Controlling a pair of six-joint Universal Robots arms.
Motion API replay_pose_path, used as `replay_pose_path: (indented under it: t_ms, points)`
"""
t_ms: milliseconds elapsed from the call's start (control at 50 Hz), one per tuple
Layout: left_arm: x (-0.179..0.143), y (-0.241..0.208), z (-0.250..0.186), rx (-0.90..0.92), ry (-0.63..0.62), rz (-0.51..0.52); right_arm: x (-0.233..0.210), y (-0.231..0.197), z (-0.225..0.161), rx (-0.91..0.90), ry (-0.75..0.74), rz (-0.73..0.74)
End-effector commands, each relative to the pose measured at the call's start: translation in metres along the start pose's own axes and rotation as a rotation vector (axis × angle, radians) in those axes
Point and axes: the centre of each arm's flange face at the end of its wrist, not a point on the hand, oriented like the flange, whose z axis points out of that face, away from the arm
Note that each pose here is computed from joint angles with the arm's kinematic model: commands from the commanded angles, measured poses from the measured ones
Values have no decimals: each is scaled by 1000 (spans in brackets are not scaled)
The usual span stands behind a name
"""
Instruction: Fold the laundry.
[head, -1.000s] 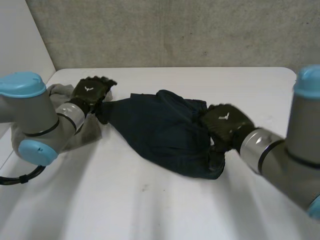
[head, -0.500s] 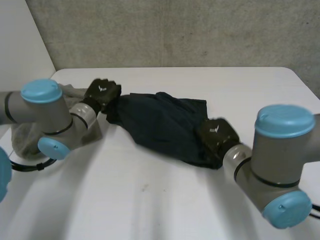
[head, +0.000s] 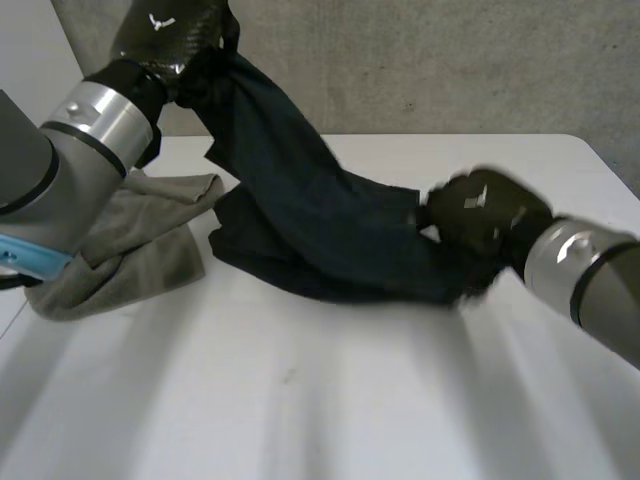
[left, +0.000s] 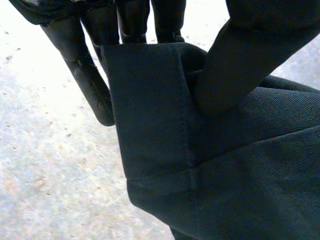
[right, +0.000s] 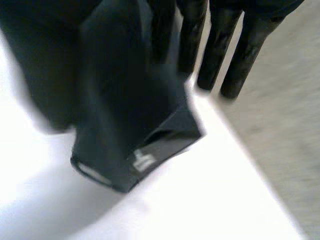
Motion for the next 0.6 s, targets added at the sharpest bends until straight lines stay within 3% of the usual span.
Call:
replay_pose_path:
  t_ms: [20,120,180,440,600]
  points:
    - [11,12,-9,-48,22,-12,-5,0,2,-12,-76,20]
    - [12,9,-15,-56,24,-15,32,-8,31,103,65,250]
    - [15,1,-21,-55,29,-16,42,-4,43,104,70,348]
    - [22,-29,-52,-26,35,-8,25,41,122,10,-58,749]
    - [29,-27,-64,-40,46,-15,-13,46,144,0,-206,826]
